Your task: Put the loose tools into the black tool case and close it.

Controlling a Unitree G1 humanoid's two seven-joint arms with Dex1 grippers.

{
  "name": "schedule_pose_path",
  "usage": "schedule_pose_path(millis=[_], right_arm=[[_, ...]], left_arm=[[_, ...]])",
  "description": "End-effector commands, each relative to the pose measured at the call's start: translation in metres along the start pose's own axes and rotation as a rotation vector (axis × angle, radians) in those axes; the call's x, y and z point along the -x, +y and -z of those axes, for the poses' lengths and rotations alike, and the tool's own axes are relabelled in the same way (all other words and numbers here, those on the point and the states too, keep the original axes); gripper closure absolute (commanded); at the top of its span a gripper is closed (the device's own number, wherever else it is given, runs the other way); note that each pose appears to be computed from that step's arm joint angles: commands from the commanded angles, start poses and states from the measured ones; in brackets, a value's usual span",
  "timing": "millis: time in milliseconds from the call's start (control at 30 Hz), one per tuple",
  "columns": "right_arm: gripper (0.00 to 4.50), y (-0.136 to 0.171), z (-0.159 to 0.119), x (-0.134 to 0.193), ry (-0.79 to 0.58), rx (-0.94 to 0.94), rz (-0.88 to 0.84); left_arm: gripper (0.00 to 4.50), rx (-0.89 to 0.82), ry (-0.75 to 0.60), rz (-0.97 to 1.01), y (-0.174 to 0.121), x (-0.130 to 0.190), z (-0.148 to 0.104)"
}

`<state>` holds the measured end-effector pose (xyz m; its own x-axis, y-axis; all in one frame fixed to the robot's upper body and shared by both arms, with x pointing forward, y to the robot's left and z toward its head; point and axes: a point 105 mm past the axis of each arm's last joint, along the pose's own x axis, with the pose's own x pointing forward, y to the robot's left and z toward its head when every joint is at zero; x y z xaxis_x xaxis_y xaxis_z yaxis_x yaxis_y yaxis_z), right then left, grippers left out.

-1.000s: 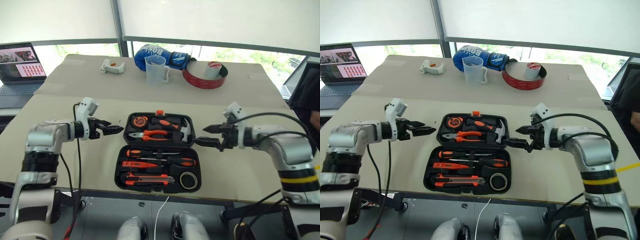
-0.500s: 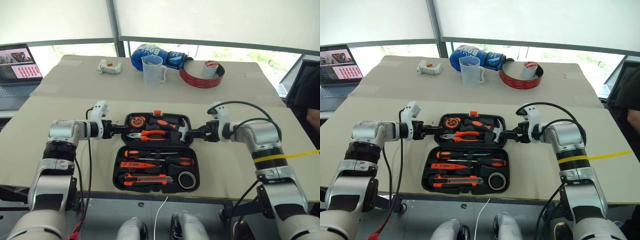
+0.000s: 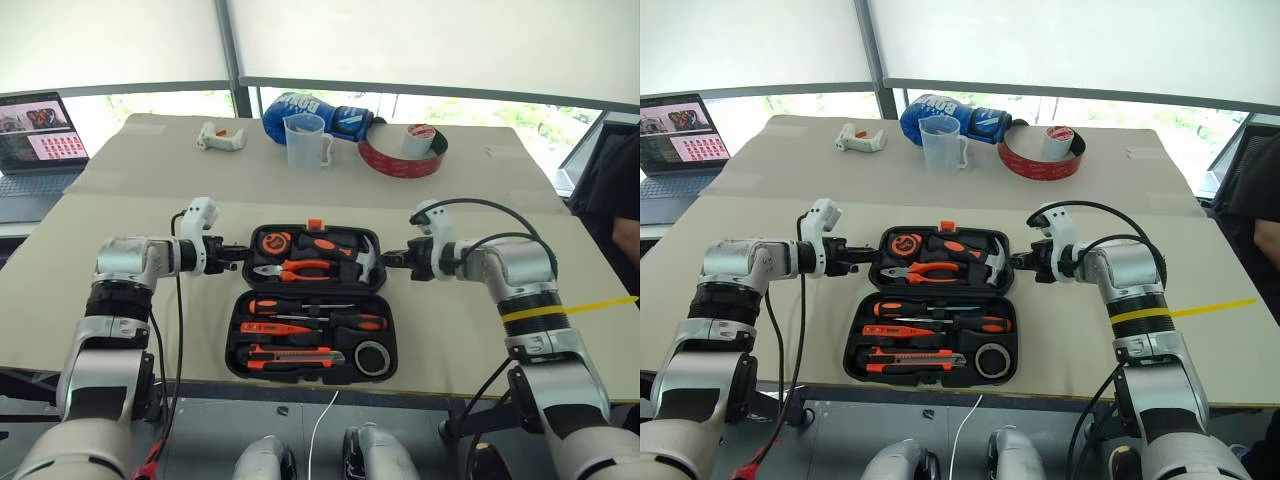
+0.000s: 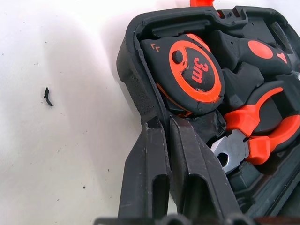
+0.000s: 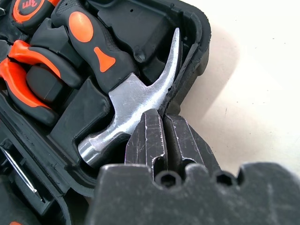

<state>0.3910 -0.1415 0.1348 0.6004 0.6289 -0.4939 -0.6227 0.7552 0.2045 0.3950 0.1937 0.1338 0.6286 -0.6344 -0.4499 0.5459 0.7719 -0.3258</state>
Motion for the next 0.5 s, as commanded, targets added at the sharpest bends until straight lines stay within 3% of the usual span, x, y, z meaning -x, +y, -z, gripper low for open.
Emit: schedule_pose_path(millis=[33, 233, 367, 500], right_arm=[[4.49, 0.008, -0.016, 0.002, -0.057, 0.068, -0.013], [4.49, 0.015, -0.069, 0.021, -0.308, 0.282, 0.081], [4.49, 0.022, -0.061, 0.029, -0.333, 0.580, 0.170], [4.49, 0.025, -0.053, 0.038, -0.405, 0.635, 0.204]], left_arm=[[4.50, -0.074, -0.045, 0.076, -0.014, -0.002, -0.006], [4.50, -0.380, -0.286, -0.060, -0.011, 0.005, -0.043], [4.50, -0.475, -0.381, -0.038, -0.020, 0.008, -0.048], [4.50, -0.545, -0.401, -0.025, -0.023, 0.014, -0.043]])
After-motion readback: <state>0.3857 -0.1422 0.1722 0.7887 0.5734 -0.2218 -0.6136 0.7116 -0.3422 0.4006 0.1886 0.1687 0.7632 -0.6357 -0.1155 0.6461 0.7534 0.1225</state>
